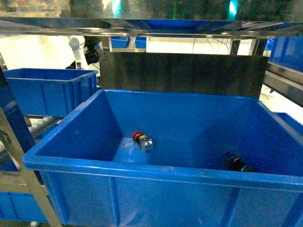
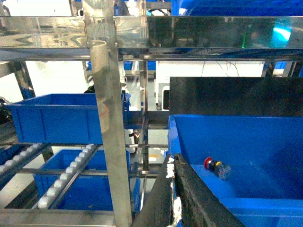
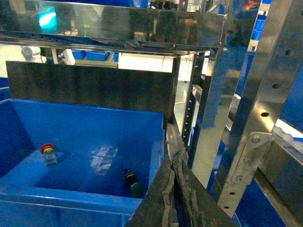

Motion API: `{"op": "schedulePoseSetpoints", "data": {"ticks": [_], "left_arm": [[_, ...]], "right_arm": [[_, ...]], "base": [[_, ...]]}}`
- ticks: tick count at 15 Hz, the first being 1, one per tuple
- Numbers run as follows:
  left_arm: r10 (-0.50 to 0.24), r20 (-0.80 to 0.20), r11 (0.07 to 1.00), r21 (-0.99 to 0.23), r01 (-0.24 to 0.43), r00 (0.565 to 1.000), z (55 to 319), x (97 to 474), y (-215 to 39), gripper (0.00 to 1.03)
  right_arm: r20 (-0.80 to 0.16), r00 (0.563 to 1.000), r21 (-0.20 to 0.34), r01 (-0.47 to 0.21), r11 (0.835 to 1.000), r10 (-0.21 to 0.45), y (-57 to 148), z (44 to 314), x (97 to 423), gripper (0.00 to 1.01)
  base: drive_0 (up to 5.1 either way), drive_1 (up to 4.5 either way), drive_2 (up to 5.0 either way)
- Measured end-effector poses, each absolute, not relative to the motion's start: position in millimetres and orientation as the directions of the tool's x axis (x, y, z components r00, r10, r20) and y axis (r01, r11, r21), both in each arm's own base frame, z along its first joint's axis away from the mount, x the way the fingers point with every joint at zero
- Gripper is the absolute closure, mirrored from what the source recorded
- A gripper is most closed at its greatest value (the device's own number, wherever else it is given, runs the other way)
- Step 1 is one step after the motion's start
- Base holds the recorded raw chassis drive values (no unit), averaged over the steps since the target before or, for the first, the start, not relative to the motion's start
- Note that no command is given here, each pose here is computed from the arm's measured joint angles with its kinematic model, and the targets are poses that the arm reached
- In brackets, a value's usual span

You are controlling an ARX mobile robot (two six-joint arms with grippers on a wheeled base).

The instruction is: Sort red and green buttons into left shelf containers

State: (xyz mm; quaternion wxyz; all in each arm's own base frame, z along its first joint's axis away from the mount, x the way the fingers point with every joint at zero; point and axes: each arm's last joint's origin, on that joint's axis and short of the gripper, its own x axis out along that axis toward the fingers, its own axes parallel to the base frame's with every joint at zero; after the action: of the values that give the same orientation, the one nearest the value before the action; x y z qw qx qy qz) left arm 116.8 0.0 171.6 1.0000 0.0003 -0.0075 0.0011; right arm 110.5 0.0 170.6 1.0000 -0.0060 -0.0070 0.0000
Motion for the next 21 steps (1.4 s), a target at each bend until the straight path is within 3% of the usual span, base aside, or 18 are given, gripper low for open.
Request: {"op": "schedulePoseSetpoints", "data": {"ticks": [3, 4, 5, 13, 15, 21], "left_arm": [[0.002, 0.015, 1.000, 0.001, -0.002, 1.000, 171, 112, 0, 1.01], [0.003, 0.019, 1.000, 0.001, -0.003, 1.000, 172, 111, 0, 1.01], [0.002, 0.015, 1.000, 0.001, -0.002, 1.000, 171, 110, 0, 1.01], [0.000, -0.039, 1.000, 0.001, 0.000, 0.999, 164, 99, 0, 1.01], [0.000, 0.021, 1.000, 0.001, 0.000, 1.000, 169, 97, 0, 1.01], [0.000, 0.000, 1.000, 0.001, 0.000, 1.000, 167, 97, 0, 1.01]], "right_arm": [[0.005, 1.000, -0.012, 0.000, 1.000, 0.000, 0, 169, 107, 0.99], [-0.037, 0.999, -0.012, -0.001, 1.000, 0.000, 0, 164, 100, 0.99], [0.023, 1.000, -0.012, 0.000, 1.000, 0.000, 0, 169, 97, 0.99], [0.005, 1.000, -0.012, 0.000, 1.000, 0.000, 0, 167, 97, 0.99], [0.005, 1.000, -0.012, 0.000, 1.000, 0.000, 0, 167, 97, 0.99], [0.005, 1.000, -0.012, 0.000, 1.000, 0.000, 0, 167, 97, 0.99]], "base": [[0.0, 0.00, 0.0], [0.0, 0.00, 0.0], [0.0, 0.00, 0.0], [0.0, 0.00, 0.0], [0.0, 0.00, 0.0], [0.0, 0.00, 0.0]]}}
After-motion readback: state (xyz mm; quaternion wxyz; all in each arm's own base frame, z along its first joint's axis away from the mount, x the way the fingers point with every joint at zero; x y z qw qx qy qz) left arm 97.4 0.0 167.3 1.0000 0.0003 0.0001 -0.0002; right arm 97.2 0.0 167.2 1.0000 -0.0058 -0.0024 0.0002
